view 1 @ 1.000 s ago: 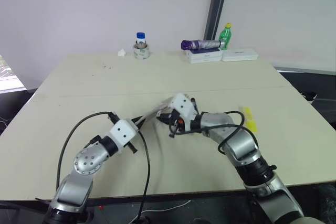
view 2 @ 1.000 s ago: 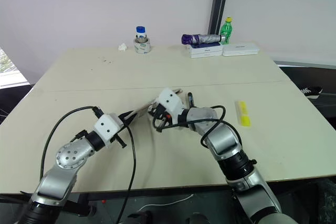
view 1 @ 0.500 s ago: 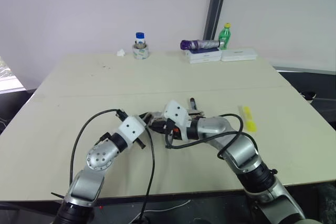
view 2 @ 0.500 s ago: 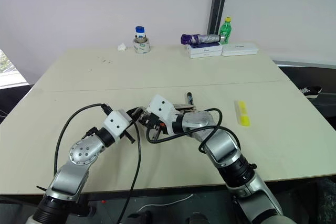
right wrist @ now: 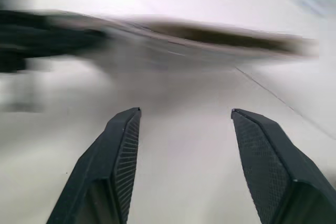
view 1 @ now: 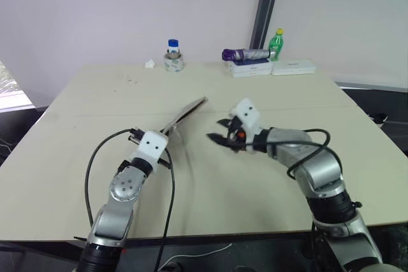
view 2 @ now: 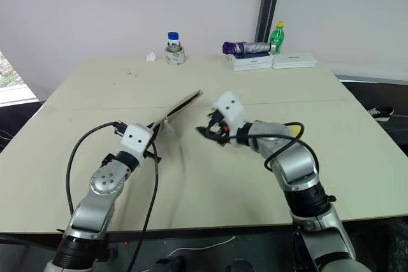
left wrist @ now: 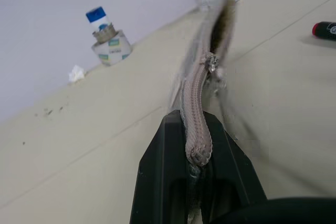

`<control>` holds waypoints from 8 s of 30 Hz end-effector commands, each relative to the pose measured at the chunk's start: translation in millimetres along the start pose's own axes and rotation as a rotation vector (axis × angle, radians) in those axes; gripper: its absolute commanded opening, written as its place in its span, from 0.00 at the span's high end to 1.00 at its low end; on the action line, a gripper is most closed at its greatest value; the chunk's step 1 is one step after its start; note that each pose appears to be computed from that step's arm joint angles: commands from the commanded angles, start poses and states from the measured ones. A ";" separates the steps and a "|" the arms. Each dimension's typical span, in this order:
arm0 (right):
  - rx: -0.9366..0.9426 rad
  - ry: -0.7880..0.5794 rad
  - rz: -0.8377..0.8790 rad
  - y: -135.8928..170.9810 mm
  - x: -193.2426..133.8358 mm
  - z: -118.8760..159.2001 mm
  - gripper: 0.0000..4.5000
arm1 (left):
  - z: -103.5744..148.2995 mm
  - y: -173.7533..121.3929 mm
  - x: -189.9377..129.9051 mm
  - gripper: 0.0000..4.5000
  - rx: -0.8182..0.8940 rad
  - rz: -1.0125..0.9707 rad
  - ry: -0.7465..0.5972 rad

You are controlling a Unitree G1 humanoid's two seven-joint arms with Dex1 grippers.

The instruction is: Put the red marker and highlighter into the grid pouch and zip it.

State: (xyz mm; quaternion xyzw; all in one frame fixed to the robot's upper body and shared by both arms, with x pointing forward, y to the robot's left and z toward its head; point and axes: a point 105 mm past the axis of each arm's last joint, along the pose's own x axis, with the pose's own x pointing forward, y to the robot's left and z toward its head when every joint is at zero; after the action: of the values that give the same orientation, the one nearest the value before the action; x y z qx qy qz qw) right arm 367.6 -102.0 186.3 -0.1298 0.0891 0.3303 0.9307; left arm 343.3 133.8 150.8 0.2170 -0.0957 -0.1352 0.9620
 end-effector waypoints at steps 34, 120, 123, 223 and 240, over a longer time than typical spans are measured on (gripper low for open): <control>-0.202 0.045 -0.143 -44.3 -35.0 -5.5 0.93 | 30.5 -32.3 6.1 1.00 -0.086 -0.185 -0.112; 0.333 0.302 -0.615 -137.1 -118.4 -126.5 0.81 | 46.8 -74.8 17.1 1.00 -0.162 -0.398 -0.133; 0.127 0.292 -0.565 -135.2 -114.6 -105.2 0.81 | 42.3 -68.8 20.1 1.00 -0.121 -0.355 -0.130; -0.584 0.212 0.183 -22.3 -54.4 -16.1 0.39 | 42.5 -100.6 -9.4 1.00 0.114 -0.641 -0.273; -0.300 -0.012 0.181 -10.8 -82.0 14.5 0.01 | 72.3 -86.1 37.8 1.00 -0.531 -0.487 -0.113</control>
State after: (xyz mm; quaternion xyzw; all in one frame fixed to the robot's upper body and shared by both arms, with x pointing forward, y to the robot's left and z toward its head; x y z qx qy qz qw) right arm 316.4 -164.7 216.8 -0.2698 0.0640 0.4194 0.8644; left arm 341.0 18.2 166.1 -0.0025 -0.0416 -0.3953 0.9176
